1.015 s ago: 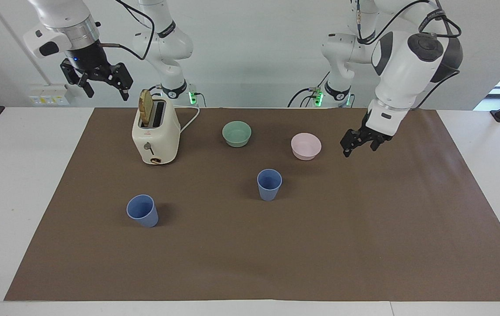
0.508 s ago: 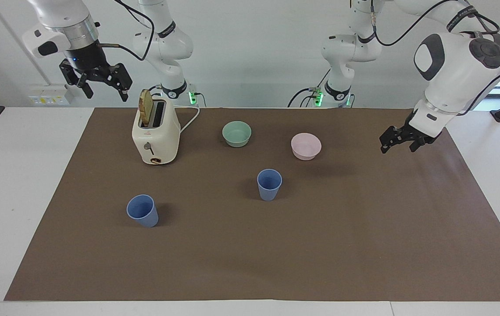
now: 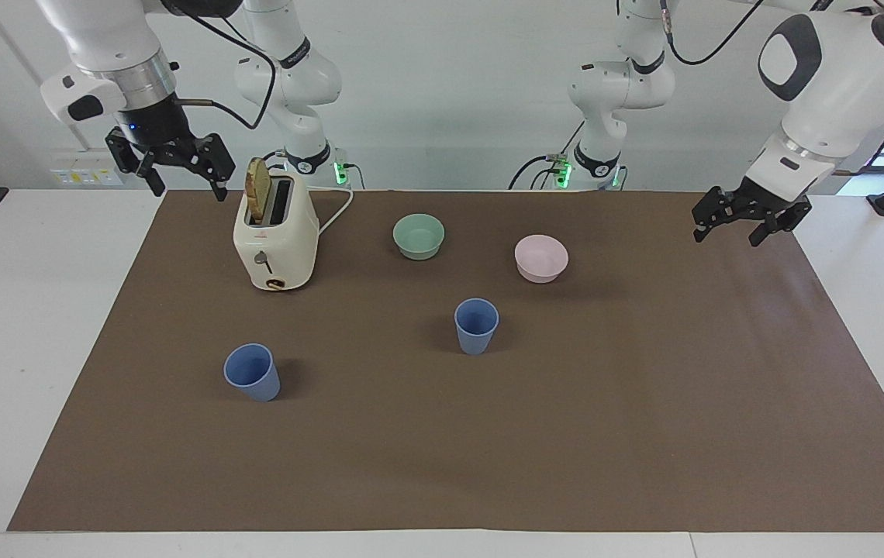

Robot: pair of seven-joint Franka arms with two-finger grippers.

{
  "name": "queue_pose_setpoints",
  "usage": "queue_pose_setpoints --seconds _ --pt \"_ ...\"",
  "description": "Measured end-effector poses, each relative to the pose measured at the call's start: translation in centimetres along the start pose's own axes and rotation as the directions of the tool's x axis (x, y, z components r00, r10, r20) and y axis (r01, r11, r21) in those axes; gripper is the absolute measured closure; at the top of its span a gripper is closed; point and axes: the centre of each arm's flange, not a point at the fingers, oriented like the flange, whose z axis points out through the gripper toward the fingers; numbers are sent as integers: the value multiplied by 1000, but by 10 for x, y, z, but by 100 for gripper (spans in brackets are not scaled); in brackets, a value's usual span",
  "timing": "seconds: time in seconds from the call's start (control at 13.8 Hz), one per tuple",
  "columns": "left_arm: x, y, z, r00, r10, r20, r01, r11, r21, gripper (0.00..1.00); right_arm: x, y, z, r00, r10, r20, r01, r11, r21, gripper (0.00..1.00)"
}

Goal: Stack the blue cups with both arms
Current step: 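Release the cup and withdraw the left gripper to rest, then reach the right gripper to the far blue cup and grasp it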

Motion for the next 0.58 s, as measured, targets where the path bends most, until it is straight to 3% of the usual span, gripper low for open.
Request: queue_pose_setpoints --seconds 0.15,0.58 --pt "-13 3 -27 1000 5 -11 -5 1000 0 0 24 -1 28 1000 1 -16 -1 1000 5 0" --pt "-38 15 -64 999 27 41 -26 1000 -6 0 92 8 136 997 -48 -60 49 999 15 0"
